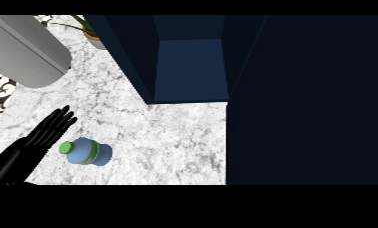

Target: Pick up the bottled water, place it into the cabinet and close the cabinet

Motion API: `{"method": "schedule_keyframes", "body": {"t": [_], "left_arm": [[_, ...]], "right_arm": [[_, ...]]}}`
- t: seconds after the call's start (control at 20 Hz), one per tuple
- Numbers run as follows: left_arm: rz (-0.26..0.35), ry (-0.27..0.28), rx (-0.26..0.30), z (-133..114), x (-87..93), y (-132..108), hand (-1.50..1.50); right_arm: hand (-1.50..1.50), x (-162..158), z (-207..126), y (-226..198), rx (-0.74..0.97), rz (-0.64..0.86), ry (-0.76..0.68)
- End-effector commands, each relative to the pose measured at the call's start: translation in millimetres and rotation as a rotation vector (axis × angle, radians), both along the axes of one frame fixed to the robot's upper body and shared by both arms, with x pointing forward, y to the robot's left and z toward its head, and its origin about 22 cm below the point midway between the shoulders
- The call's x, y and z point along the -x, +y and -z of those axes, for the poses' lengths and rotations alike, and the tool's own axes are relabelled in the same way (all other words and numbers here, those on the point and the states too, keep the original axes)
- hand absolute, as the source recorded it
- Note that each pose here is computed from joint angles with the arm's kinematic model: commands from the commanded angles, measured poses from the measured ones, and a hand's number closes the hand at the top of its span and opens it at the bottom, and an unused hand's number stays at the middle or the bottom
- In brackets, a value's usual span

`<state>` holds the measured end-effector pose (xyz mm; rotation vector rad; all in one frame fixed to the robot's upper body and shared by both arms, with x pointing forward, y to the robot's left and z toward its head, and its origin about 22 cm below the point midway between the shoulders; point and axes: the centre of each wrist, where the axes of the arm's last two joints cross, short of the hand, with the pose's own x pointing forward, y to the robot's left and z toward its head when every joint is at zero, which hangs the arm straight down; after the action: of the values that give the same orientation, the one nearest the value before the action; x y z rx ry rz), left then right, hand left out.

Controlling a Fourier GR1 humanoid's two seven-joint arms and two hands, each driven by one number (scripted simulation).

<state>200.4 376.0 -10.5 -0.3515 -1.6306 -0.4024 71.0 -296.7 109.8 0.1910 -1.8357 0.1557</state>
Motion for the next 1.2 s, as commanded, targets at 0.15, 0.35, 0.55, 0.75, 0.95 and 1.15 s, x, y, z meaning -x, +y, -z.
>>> {"method": "schedule_keyframes", "body": {"t": [0.15,0.35,0.55,0.75,0.95,1.15], "left_arm": [[0.066,-0.002,0.018,35.8,-24.1,-15.7,-1.5],[0.021,-0.016,-0.001,50.8,-15.9,-8.8,-1.5],[0.004,0.008,0.061,79.8,-13.7,-19.5,-1.5],[0.026,0.046,0.138,91.4,-23.4,-19.3,-1.5],[0.112,0.057,0.193,92.0,-22.8,-15.0,-1.5],[0.134,0.067,0.218,109.3,-18.5,-36.6,-1.5]], "right_arm": [[-1.5,5.5,-30.7,4.8,-0.083,-0.065,-0.081],[-1.5,24.6,-42.2,10.4,-0.068,-0.067,-0.063],[-1.5,22.3,-37.1,9.2,-0.085,-0.075,-0.069],[-1.5,20.2,-29.2,4.7,-0.078,-0.074,-0.074],[-1.5,23.6,-22.8,2.0,-0.079,-0.064,-0.069],[-1.5,23.1,-28.8,4.1,-0.07,-0.044,-0.072]]}}
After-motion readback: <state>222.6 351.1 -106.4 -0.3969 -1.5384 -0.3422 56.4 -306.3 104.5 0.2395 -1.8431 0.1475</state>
